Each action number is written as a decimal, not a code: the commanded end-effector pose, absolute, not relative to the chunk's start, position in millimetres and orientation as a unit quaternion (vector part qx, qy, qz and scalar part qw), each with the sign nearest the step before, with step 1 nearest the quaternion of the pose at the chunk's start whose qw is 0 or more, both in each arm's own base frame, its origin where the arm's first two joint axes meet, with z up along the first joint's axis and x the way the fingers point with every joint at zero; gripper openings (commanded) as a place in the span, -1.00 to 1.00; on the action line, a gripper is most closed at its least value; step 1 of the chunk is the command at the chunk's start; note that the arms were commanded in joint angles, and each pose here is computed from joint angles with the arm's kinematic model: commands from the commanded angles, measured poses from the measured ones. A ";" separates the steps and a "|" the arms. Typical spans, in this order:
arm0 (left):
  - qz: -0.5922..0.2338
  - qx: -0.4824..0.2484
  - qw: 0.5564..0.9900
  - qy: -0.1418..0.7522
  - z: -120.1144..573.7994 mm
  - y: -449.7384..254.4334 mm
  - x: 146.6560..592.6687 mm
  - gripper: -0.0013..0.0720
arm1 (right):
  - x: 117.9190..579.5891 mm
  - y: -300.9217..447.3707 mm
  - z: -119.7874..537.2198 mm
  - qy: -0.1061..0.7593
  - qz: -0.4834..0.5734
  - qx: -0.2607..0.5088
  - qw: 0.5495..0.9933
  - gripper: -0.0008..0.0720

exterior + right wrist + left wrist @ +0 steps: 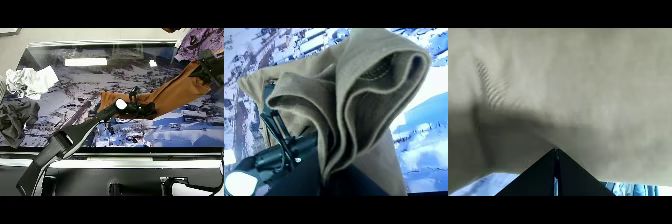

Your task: Fold the clothes and pants, and hang the long-sleeved shirts on hangers.

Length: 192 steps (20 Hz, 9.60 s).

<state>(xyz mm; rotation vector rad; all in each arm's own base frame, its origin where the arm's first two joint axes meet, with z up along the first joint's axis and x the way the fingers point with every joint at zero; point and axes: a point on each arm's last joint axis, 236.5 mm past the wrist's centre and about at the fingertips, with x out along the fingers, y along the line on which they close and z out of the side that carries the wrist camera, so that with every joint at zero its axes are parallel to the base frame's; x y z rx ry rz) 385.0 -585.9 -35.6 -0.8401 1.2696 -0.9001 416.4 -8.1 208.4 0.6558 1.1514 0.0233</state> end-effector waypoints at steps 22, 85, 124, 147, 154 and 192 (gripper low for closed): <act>-0.191 -0.229 0.839 0.455 190.6 -109.1 513.7 -0.91 | 466.3 247.9 78.2 0.602 0.077 0.212 0.766 -0.91; -0.177 -0.235 0.829 0.476 174.3 -94.3 510.1 -0.91 | 506.2 58.1 -17.9 0.565 0.151 0.423 0.692 -0.91; -0.174 -0.242 0.820 0.488 171.6 -95.3 505.2 -0.91 | 306.2 -298.7 14.4 0.440 -0.407 0.486 0.636 -0.91; -0.188 -0.236 0.815 0.494 171.3 -114.2 500.6 -0.91 | 165.6 -260.6 -62.7 0.579 -0.477 0.375 0.544 -0.90; -0.194 -0.232 0.811 0.501 166.4 -123.6 500.0 -0.91 | 147.5 -261.3 -60.2 0.601 -0.490 0.353 0.523 -0.89; -0.068 -0.065 0.858 0.505 171.0 -65.5 401.5 -0.91 | 420.3 138.3 140.6 0.481 0.097 0.069 0.869 -0.90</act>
